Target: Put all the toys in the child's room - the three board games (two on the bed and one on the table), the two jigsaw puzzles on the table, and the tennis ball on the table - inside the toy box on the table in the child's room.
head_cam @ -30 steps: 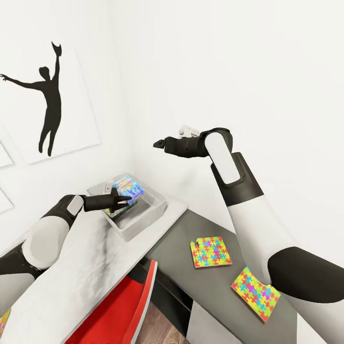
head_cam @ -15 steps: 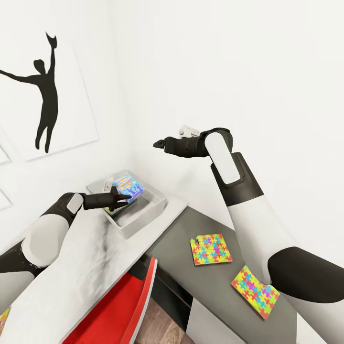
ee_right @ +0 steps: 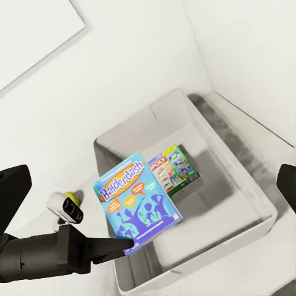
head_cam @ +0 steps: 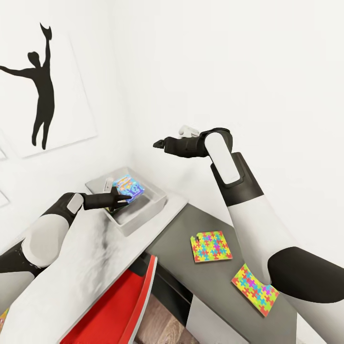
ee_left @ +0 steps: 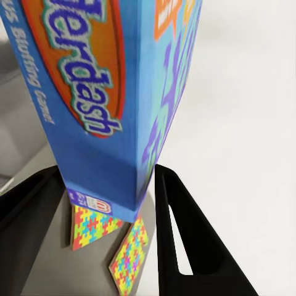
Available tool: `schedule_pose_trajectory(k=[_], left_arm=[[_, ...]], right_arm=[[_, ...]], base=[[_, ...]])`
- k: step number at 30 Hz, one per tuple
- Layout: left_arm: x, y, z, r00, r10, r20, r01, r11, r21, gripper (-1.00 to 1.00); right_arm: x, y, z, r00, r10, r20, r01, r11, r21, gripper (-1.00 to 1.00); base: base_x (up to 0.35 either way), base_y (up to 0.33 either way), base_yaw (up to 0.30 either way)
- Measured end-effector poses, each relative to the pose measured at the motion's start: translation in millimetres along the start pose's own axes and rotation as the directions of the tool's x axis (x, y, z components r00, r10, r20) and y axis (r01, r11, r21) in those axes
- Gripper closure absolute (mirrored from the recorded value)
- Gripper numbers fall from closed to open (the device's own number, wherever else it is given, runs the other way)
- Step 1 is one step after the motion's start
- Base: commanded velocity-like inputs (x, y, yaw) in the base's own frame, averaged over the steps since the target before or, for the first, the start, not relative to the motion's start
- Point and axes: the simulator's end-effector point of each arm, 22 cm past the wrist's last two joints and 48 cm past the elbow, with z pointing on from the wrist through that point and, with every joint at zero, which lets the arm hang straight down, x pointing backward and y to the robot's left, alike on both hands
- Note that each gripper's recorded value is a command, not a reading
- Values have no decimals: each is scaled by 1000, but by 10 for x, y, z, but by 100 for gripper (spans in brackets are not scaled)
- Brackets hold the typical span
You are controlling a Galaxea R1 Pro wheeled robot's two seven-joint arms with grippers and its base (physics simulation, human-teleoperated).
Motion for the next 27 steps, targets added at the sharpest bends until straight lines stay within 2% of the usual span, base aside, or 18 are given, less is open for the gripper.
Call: schedule_pose_trajectory(k=[27], left_arm=[[68, 287, 153, 999, -29, -27, 29, 999, -29, 100]], right_arm=[[193, -199, 208, 999, 26, -35, -26, 1000, 9, -100]], base=[[0, 0, 0]])
